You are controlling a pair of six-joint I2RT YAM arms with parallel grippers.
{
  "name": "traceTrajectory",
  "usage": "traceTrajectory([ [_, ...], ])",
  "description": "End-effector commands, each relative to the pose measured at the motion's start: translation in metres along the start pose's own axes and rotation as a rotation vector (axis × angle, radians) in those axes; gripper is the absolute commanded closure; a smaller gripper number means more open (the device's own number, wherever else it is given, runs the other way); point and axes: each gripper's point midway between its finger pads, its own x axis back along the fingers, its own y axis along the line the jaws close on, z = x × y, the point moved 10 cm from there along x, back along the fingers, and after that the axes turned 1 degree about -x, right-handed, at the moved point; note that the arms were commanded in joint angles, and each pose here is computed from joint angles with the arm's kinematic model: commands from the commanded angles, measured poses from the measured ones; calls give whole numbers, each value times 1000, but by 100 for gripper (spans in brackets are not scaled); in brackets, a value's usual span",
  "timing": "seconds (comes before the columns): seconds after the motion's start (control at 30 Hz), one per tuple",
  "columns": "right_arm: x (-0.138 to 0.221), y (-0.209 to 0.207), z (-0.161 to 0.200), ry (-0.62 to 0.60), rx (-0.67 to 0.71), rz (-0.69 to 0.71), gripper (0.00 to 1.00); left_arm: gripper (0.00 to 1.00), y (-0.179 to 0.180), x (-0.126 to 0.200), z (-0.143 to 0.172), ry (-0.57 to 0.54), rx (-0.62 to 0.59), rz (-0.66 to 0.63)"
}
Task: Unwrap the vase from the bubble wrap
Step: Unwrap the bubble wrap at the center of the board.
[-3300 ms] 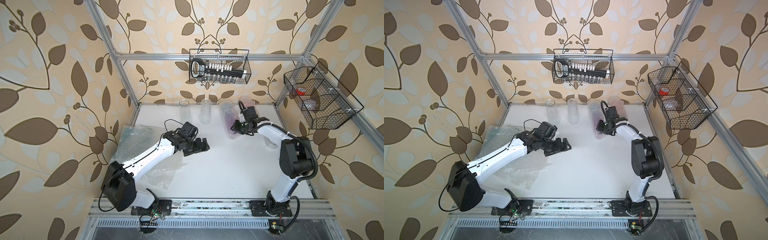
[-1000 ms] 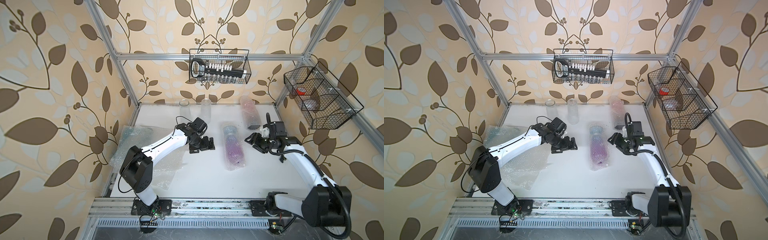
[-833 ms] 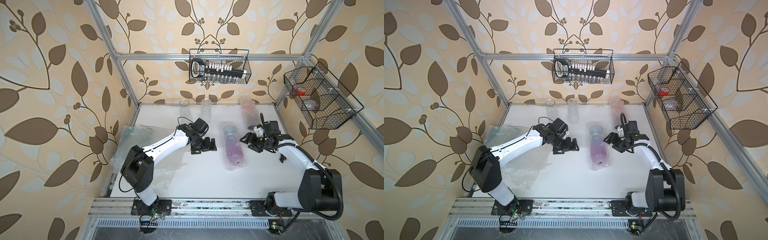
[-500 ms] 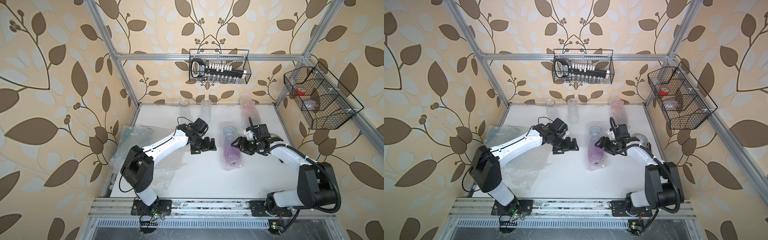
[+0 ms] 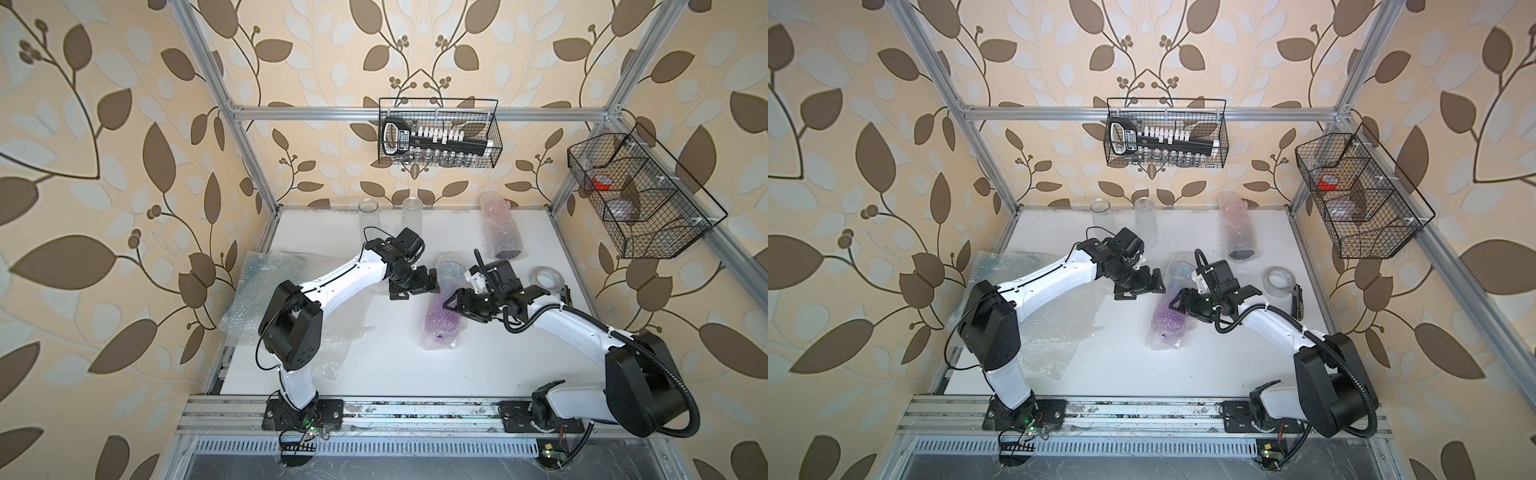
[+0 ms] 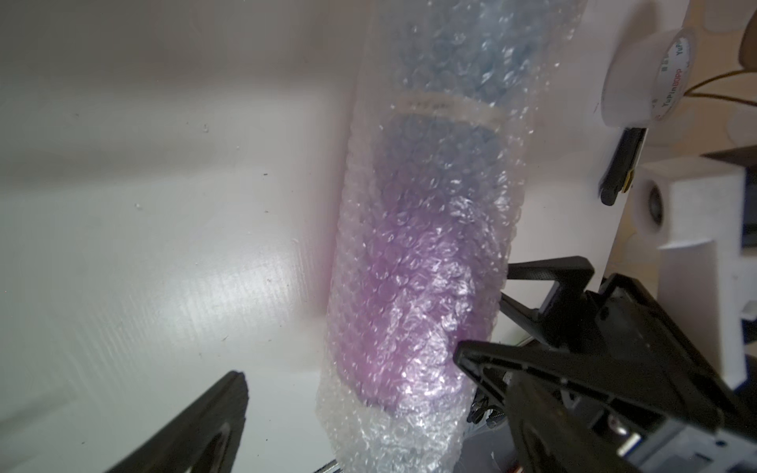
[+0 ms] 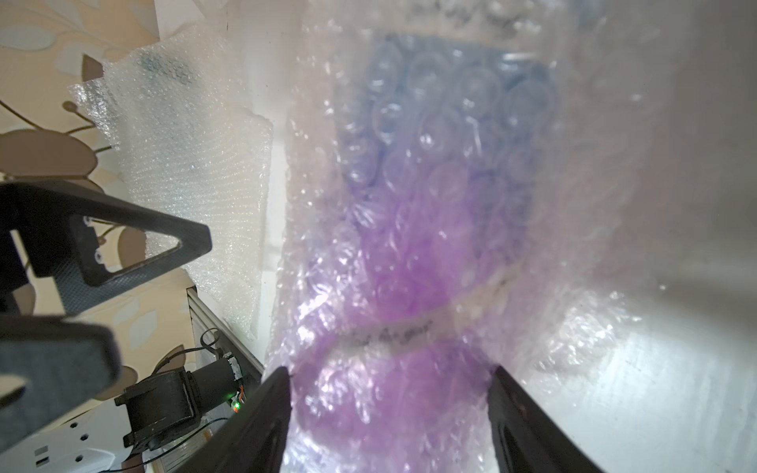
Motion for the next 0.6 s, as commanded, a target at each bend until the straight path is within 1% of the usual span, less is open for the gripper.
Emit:
traceTrajectory([
  [0.0, 14, 4, 6, -30, -20, -28, 25, 1, -26, 8, 7, -10, -137, -111],
  [0.07, 27, 4, 10, -65, -33, -53, 24, 1, -30, 6, 15, -7, -167, -192],
  [0.1, 31, 2, 13, -75, -46, -59, 23, 1, -31, 5, 18, 0, -170, -205],
  [0.17, 40, -6, 20, -92, -82, -62, 23, 1, -31, -1, 28, 21, -172, -220],
  [0.3, 49, -30, 40, -88, -163, -15, 24, 1, -36, -7, 48, 54, -215, -246],
  [0.4, 53, -45, 48, -106, -220, -33, 25, 3, -37, -13, 58, 82, -237, -254],
  [0.5, 47, -55, 58, -68, -253, -35, 27, 9, -36, -19, 61, 104, -238, -243],
  [0.57, 41, -62, 66, -44, -278, -44, 28, 16, -36, -20, 63, 110, -240, -244],
])
